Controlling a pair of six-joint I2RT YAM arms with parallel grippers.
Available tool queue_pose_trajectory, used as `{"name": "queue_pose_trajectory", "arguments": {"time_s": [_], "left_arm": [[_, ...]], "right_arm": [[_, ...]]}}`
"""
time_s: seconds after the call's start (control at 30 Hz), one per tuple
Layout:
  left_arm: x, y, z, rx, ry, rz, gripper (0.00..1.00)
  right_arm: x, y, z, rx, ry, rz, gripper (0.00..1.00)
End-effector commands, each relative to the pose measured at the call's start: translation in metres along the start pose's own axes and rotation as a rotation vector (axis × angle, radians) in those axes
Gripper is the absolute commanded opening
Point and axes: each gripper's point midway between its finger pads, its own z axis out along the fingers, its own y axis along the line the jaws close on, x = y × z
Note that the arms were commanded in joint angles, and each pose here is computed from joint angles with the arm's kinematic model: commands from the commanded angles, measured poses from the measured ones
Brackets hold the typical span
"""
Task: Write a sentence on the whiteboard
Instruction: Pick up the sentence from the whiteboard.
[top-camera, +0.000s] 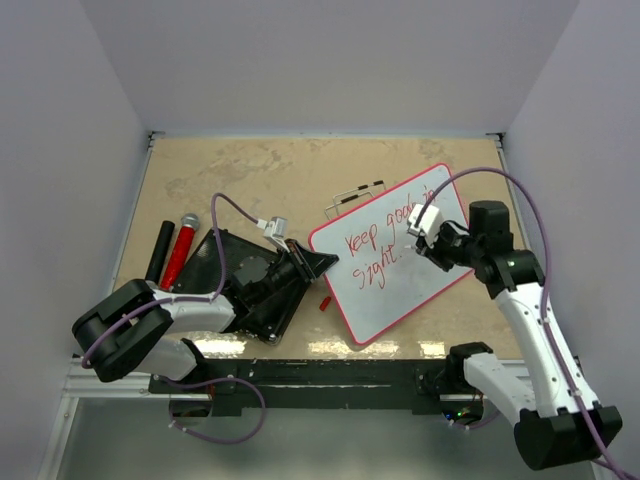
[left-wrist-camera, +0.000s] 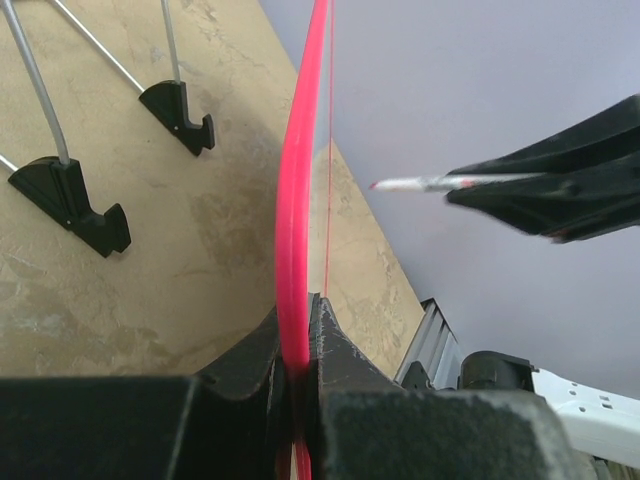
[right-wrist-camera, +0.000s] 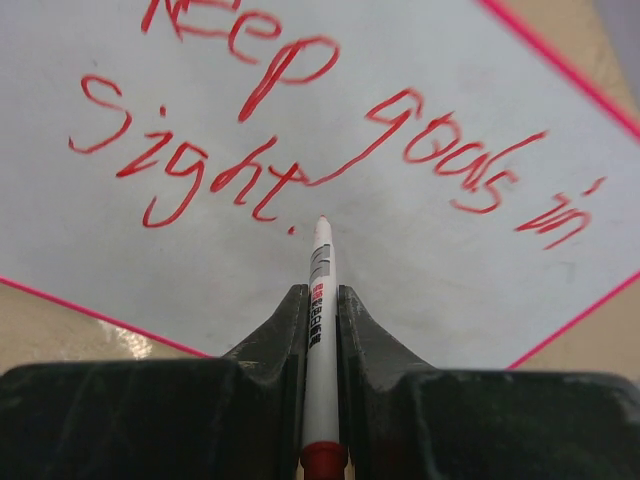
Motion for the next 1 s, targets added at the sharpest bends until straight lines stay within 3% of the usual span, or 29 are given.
{"name": "queue_pose_trajectory", "arguments": {"time_s": [0.0,0.17,0.37,0.73,0.97], "left_arm": [[0.005,-0.007,-0.001,0.050,0.040,0.100,0.00],[0.005,-0.005,-0.003,0.048,0.053,0.152,0.00],[0.004,0.005,-0.005,0.073,0.127,0.245,0.00],[-0.013,0.023,-0.018,0.022,0.187,0.349,0.00],[-0.013,0.022,-0.021,0.012,0.205,0.346,0.00]], "right_arm": [[-0.057,-0.022,-0.037,0.117,-0.154,-0.051,0.00],[-0.062,-0.031,-0.030,0.183,-0.229,0.034,0.00],[-0.066,-0.027,-0.034,0.146,-0.279,0.073,0.00],[-0.069,0.018,-0.042,-0.045,-0.335,-0.063,0.00],[-0.067,0.017,-0.046,-0.024,-0.315,-0.090,0.00]]}}
